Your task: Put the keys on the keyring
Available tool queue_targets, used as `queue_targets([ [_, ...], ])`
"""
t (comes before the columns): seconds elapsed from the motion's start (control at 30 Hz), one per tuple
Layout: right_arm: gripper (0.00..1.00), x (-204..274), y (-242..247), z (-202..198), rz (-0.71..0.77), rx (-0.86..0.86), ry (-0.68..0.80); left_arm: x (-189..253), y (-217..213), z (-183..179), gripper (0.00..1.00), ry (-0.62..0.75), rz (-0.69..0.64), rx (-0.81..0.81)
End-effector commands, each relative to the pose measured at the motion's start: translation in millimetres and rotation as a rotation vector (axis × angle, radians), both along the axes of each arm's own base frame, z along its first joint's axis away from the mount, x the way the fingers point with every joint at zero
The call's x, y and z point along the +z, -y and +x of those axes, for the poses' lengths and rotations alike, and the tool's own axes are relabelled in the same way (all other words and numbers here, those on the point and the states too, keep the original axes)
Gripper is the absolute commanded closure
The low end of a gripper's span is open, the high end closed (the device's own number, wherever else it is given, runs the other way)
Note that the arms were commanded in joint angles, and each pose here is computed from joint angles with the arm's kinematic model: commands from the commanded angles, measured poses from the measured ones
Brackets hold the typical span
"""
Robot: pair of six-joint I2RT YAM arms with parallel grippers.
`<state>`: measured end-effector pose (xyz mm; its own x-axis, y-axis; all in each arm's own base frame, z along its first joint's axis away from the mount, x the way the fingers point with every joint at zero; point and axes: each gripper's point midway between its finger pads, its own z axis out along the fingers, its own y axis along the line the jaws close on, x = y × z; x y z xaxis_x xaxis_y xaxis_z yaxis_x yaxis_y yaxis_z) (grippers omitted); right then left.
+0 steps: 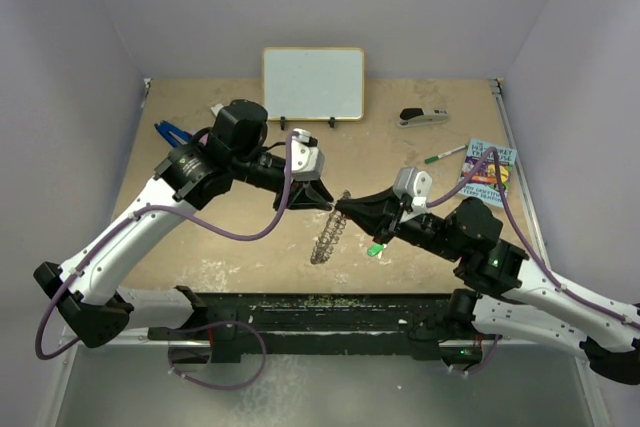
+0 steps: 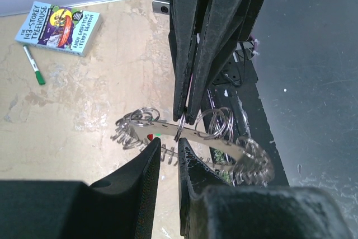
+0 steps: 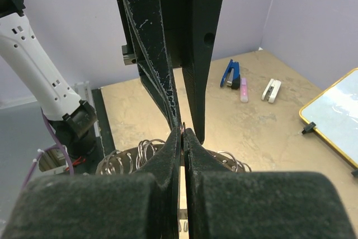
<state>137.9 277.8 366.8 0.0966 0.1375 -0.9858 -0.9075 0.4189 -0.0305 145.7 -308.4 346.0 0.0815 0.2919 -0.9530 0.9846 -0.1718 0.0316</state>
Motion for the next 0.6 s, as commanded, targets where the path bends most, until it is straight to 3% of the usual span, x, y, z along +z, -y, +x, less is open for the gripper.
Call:
queue_targets([
  [0.0,1.0,32,5,-4,0.104,0.002,0.059,20,1,-5,0.78,0.024,-0.062,-0.013],
  [0.47,1.0,32,5,-3,0.104,-0.004,0.056,23,3,-18,0.78,-0.038,-0.093,-0.071],
  [0.57,1.0,32,6,-3,0.105,-0.006,0.053,21,4,-19,0.84,-0.049,-0.094,-0.081],
])
